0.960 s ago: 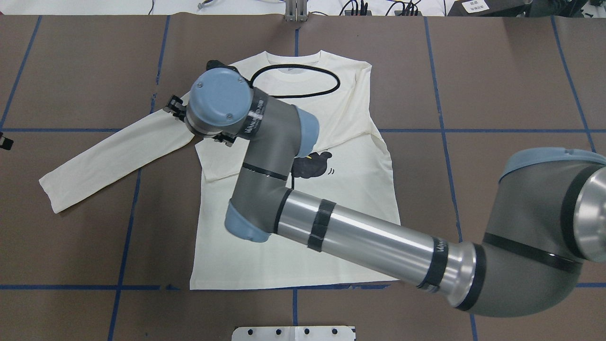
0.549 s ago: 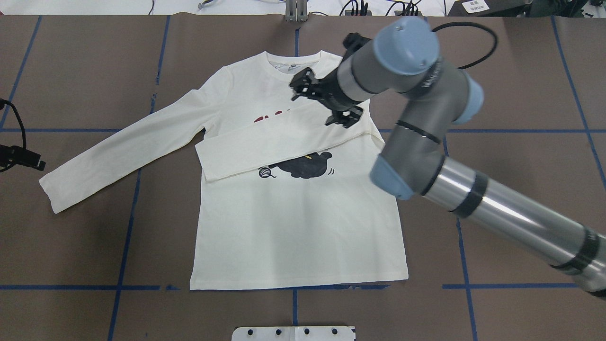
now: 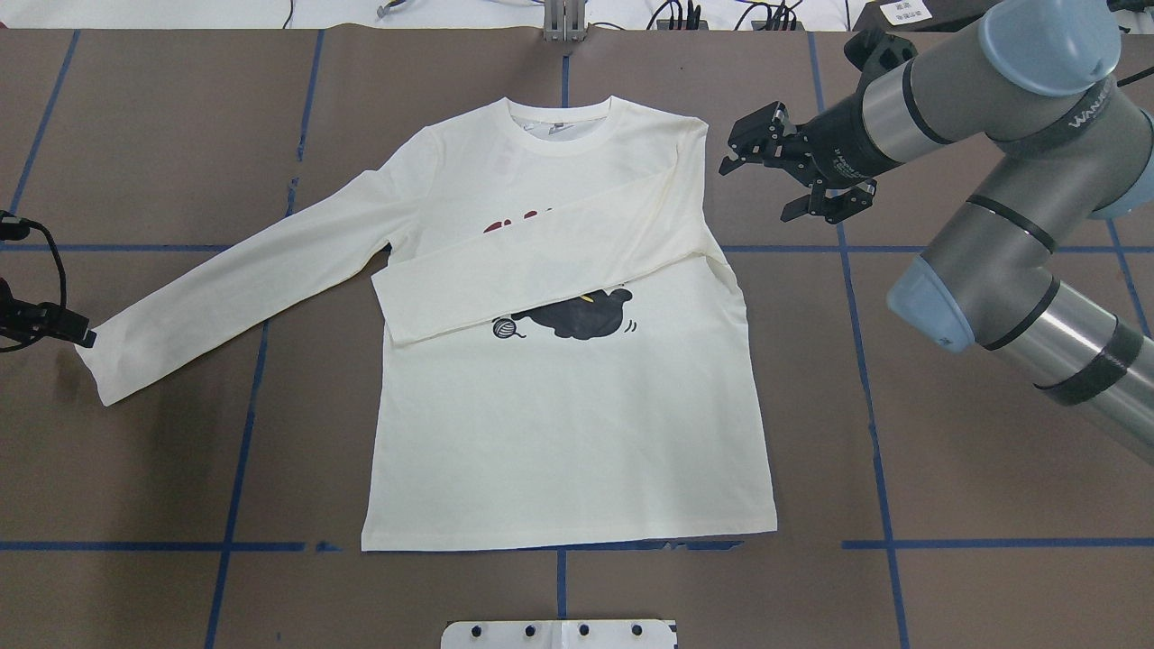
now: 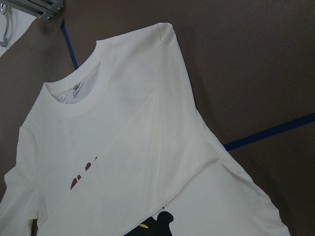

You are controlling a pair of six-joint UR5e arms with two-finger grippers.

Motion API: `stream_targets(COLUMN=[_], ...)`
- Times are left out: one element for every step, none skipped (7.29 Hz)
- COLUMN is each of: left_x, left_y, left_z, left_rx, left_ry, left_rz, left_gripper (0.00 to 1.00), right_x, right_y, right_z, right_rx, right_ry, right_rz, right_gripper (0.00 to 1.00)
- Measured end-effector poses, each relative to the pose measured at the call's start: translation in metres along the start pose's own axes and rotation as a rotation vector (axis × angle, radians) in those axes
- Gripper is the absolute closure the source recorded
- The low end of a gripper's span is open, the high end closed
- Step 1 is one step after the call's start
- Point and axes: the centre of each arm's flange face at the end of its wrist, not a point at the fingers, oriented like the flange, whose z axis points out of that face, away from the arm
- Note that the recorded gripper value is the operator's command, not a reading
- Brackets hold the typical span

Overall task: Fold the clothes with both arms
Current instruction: 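Withdraw the right gripper away from the shirt and hold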

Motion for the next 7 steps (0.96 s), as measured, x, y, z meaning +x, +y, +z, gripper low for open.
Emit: stream_targets(left_x=[0.0029,0.0037,0.0048,0.0055,0.0068,0.0083,0.0082], left_y=[-0.0018,-0.0025,-0.0025,-0.0028,-0.0054,-0.0086,-0.0097], left_z=[0.0013,0.0033,0.0049,0.0059,0.0069,0.0087,0.0108], left_rx=[0.001,0.0,-0.002,-0.003,-0.002,-0.002,-0.005], left_ry=[0.001,-0.001,-0.002,-0.003,-0.003,-0.003,-0.005], left_rz=[0.007,0.01,0.012,0.013,0.014,0.016,0.016], left_gripper=[0.11,0.11,0.11,0.13,0.15,0.19,0.19], right_x=[0.0017,0.0042,0.0059,0.0069,0.0075,0.0079,0.0082], right_y=[0.0012,0.0031,0.004,0.0043,0.0045,0.0045,0.0046], right_z=[-0.004,-0.0061,-0.0067,-0.0067,-0.0065,-0.0065,-0.0064], right_rx=[0.002,0.003,0.004,0.005,0.005,0.005,0.004], right_ry=[-0.003,-0.004,-0.003,-0.002,-0.001,-0.001,-0.001], right_rz=[-0.003,-0.004,-0.004,-0.004,-0.003,-0.003,-0.003], right_gripper=[0.0,0.0,0.0,0.0,0.0,0.0,0.0])
